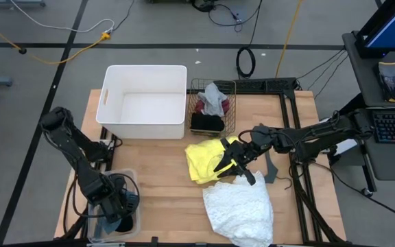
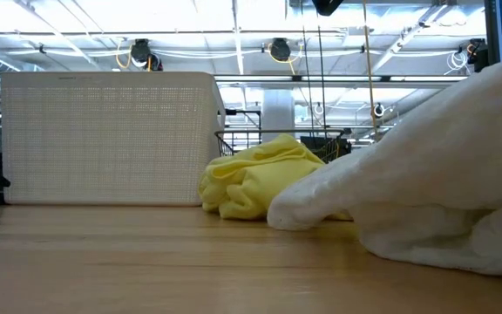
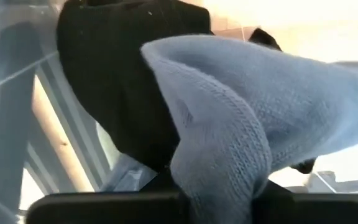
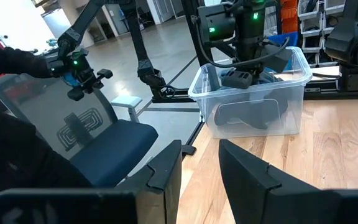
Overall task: Pick & Place Cloths
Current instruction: Put the gray sock into the transparent bin
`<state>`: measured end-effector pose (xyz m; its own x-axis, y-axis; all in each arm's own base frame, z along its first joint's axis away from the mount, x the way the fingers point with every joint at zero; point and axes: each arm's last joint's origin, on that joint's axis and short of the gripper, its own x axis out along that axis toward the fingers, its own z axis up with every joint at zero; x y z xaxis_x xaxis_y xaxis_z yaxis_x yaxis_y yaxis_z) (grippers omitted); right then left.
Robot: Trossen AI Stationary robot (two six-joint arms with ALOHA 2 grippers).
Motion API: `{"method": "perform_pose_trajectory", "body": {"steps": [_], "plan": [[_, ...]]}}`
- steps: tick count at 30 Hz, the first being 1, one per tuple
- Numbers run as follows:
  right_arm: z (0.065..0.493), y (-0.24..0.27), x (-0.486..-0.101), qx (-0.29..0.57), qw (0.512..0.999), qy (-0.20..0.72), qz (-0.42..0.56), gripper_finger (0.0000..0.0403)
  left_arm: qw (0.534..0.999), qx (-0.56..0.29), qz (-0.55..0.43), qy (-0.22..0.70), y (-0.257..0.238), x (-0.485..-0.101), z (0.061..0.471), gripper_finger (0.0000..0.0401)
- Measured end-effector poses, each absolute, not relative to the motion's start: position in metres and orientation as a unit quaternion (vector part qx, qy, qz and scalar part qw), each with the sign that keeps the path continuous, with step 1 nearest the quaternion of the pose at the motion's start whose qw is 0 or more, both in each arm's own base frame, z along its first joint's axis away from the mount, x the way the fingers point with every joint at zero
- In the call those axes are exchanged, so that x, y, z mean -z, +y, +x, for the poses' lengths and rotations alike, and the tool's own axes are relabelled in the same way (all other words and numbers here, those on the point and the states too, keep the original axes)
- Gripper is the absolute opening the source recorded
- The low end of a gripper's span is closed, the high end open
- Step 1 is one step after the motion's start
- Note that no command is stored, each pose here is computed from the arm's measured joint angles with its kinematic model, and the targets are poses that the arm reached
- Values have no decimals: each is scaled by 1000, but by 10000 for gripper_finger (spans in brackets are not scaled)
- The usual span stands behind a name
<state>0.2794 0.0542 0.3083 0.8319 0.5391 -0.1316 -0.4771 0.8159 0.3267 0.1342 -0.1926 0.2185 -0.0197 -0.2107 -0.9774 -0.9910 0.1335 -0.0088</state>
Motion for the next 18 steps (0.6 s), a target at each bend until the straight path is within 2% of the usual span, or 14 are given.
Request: {"method": "perform_pose_trajectory", "body": {"steps": [10, 18], "plan": [[279, 54, -308, -268, 947, 110, 141, 100, 474, -401, -510, 595, -194, -219, 134, 121], [280, 54, -308, -269, 946, 110, 142, 100, 459, -337, -508, 647, -193, -240, 131, 206]]}}
